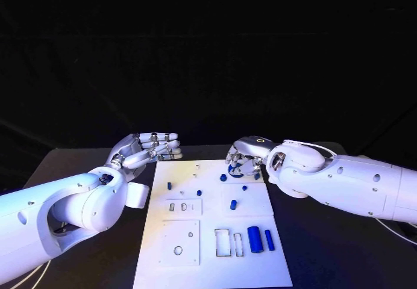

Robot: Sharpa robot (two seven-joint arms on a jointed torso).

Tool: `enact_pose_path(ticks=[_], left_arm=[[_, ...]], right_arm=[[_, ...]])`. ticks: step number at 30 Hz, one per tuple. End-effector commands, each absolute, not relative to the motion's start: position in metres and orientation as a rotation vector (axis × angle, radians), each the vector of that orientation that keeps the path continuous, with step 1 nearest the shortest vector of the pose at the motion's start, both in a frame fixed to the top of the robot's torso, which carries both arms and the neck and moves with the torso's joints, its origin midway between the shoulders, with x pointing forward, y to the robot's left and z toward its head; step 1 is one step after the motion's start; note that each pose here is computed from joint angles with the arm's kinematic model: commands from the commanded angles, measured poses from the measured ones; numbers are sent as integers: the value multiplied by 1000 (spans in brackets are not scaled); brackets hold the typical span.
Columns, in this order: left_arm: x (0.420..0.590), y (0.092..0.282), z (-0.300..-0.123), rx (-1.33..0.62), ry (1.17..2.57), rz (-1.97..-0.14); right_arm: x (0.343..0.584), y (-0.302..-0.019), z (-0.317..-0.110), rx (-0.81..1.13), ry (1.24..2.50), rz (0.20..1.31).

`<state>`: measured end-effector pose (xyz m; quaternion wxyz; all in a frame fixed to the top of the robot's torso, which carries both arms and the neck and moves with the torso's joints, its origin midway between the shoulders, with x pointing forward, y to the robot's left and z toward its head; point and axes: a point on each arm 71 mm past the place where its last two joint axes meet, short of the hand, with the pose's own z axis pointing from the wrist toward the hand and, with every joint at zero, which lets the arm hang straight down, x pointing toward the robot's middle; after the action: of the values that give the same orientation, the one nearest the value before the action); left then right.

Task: Assemble the parts on the task board

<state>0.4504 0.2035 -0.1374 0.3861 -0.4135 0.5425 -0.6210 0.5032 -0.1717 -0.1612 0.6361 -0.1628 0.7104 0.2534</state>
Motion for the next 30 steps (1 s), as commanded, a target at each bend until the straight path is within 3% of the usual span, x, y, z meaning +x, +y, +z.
enact_pose_path(ticks=[1, 30], left_arm=[[449, 200, -132, -1026, 1393, -1608], [447, 203, -123, -1018, 1392, -1606]], right_arm=[[504, -168, -163, -454, 1630, 500], [507, -153, -170, -530, 1669, 449]])
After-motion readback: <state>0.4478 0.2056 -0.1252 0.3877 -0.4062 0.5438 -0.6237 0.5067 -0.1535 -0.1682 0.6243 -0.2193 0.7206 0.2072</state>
